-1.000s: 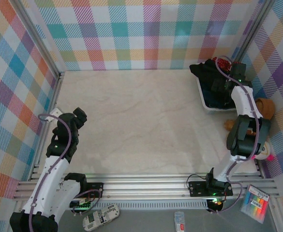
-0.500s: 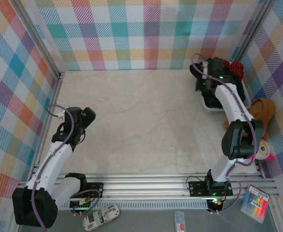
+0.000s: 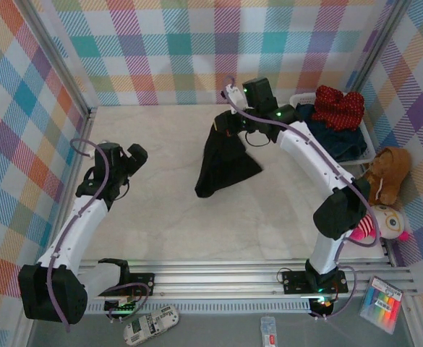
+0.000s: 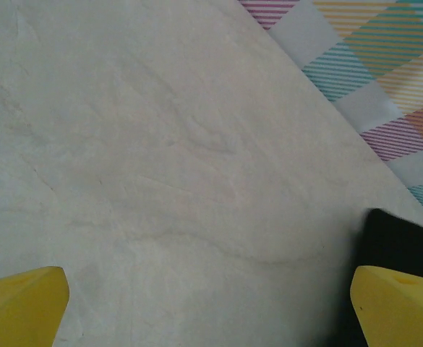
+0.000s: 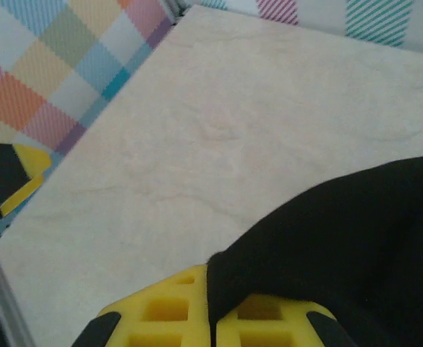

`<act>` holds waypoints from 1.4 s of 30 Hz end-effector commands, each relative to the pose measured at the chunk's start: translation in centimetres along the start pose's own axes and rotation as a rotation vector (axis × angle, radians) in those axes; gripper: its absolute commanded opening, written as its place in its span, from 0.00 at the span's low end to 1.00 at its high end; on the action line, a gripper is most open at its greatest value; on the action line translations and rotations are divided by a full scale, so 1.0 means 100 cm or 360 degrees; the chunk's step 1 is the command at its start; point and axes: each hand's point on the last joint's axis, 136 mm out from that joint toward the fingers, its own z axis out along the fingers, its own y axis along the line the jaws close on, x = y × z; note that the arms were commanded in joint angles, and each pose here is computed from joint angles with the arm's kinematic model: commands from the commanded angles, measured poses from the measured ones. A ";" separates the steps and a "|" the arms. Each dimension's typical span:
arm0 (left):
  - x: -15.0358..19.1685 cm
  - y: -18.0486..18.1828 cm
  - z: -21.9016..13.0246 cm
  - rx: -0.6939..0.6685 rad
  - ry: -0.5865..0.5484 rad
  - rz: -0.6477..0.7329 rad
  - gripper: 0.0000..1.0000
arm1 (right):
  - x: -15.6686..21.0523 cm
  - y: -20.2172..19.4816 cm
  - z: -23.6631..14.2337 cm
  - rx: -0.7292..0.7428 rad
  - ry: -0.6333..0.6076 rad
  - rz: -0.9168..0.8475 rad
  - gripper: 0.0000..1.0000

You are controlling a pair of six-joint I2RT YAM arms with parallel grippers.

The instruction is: Fold and stack the skirts

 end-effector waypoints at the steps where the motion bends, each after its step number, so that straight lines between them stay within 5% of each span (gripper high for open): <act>1: -0.004 -0.005 -0.004 -0.0008 0.0021 0.0094 1.00 | 0.000 0.009 -0.020 -0.0127 -0.0067 0.0008 0.00; 5: 0.001 -0.010 0.005 0.0004 0.0079 0.0127 1.00 | 0.034 -0.029 -0.019 -0.0087 -0.0032 0.0162 0.00; 11: 0.026 -0.020 0.032 0.0045 0.0311 0.0121 1.00 | 0.095 -0.127 -0.017 0.0235 0.0083 0.0496 0.24; 14: 0.043 -0.022 0.046 0.0020 0.0421 0.0098 1.00 | 0.118 -0.162 -0.017 0.0512 0.0206 0.0575 0.55; 16: 0.056 -0.025 0.053 0.0001 0.0490 0.0101 1.00 | 0.126 -0.163 -0.018 0.0540 0.0259 0.0622 0.83; 18: 0.069 -0.025 0.060 -0.0044 0.0548 0.0119 1.00 | 0.133 -0.165 -0.022 0.0597 0.0238 0.0693 1.00; 21: 0.088 -0.025 0.070 -0.0110 0.0636 0.0139 1.00 | 0.156 -0.172 -0.034 0.0741 0.0210 0.0893 0.99; 25: 0.114 -0.030 0.082 -0.0128 0.0748 0.0114 1.00 | 0.189 -0.129 -0.018 0.0401 0.0255 0.0888 0.99; 36: 0.138 -0.040 0.101 -0.0114 0.0856 0.0017 1.00 | 0.282 -0.072 0.018 0.0307 0.0558 0.1068 0.96; 38: 0.139 -0.040 0.101 -0.0118 0.0858 0.0021 1.00 | 0.282 -0.063 0.025 0.0254 0.0569 0.1070 0.86; 42: 0.140 -0.040 0.101 -0.0115 0.0869 0.0023 1.00 | 0.250 -0.038 0.039 0.0041 0.0487 0.0971 0.41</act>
